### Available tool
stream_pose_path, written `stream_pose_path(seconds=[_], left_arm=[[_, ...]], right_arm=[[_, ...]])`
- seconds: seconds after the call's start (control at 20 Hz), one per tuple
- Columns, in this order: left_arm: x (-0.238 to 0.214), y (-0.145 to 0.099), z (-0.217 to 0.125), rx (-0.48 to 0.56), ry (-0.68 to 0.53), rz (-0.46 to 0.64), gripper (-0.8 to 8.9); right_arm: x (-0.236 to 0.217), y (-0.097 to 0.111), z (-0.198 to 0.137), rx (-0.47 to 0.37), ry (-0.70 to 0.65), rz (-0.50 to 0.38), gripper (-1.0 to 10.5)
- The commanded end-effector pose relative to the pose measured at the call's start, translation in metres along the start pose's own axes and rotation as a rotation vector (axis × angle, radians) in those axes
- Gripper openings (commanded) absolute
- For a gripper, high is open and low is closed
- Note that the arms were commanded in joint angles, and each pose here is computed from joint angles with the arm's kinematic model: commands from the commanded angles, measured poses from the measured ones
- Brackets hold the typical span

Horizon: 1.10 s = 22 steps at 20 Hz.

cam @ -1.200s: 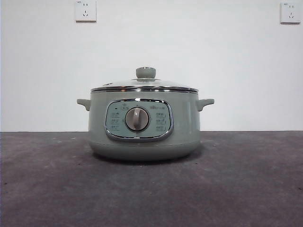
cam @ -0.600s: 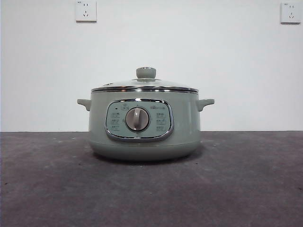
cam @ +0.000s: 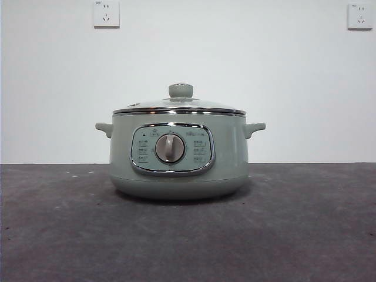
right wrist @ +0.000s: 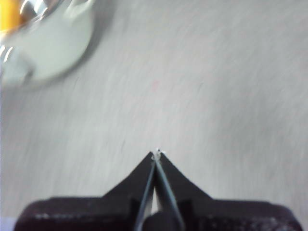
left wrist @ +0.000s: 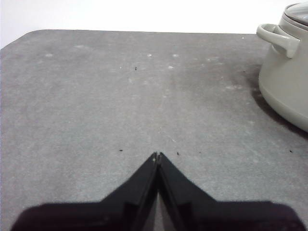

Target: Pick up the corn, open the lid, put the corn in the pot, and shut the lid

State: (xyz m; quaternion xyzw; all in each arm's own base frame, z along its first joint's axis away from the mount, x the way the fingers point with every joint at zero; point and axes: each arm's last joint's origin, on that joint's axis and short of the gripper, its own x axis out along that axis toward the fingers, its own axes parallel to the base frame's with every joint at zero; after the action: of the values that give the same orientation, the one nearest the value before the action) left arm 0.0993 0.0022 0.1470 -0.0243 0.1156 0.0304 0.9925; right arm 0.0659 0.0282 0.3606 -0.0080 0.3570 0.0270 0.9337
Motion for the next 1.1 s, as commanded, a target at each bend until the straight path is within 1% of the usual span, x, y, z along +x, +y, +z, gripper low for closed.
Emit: stream_pose_path(seconds=[0.05,0.15,0.2,0.25,0.3,0.35,0.45,0.55,0.75,1.0,1.1], left_arm=[[0.001,0.000,-0.003,-0.003,0.006,-0.002,-0.02],[0.001,0.000,-0.003,-0.003,0.006,-0.002,-0.02],[0.001,0.000,-0.003,-0.003,0.006,-0.002,-0.02],[0.001,0.000,-0.003,-0.003,0.006,-0.002,-0.02],[0.001,0.000,-0.003,-0.003,0.006,-0.002,-0.02],[0.001,0.000,-0.003,-0.003,0.006,-0.002,-0.02],[0.001,0.000,-0.003,-0.003,0.006,-0.002,-0.02],[0.001,0.000,-0.003,-0.003,0.006,-0.002,-0.02],[0.001,0.000,-0.003,-0.003,0.006,-0.002,-0.02],[0.001,0.000,-0.003,-0.003,0.006,-0.002,-0.02],[0.001,0.000,-0.003,-0.003,0.008,-0.001,-0.02]], right_arm=[[0.028,0.001,0.000,-0.088,-0.246,0.056,0.0],[0.058,0.000,-0.012,-0.108,-0.512,0.172,0.0],[0.073,-0.002,-0.023,-0.125,-0.622,0.199,0.0],[0.088,-0.006,-0.037,-0.135,-0.708,0.191,0.0],[0.103,-0.009,-0.052,-0.127,-0.758,0.160,0.0],[0.116,-0.013,-0.067,-0.111,-0.780,0.120,0.0],[0.136,-0.019,-0.094,-0.087,-0.751,0.055,0.0],[0.147,-0.022,-0.109,-0.072,-0.730,0.023,0.0],[0.157,-0.027,-0.125,-0.054,-0.671,-0.013,0.0],[0.161,-0.031,-0.138,-0.034,-0.555,-0.051,0.0],[0.161,-0.032,-0.138,-0.026,-0.552,-0.062,0.0]])
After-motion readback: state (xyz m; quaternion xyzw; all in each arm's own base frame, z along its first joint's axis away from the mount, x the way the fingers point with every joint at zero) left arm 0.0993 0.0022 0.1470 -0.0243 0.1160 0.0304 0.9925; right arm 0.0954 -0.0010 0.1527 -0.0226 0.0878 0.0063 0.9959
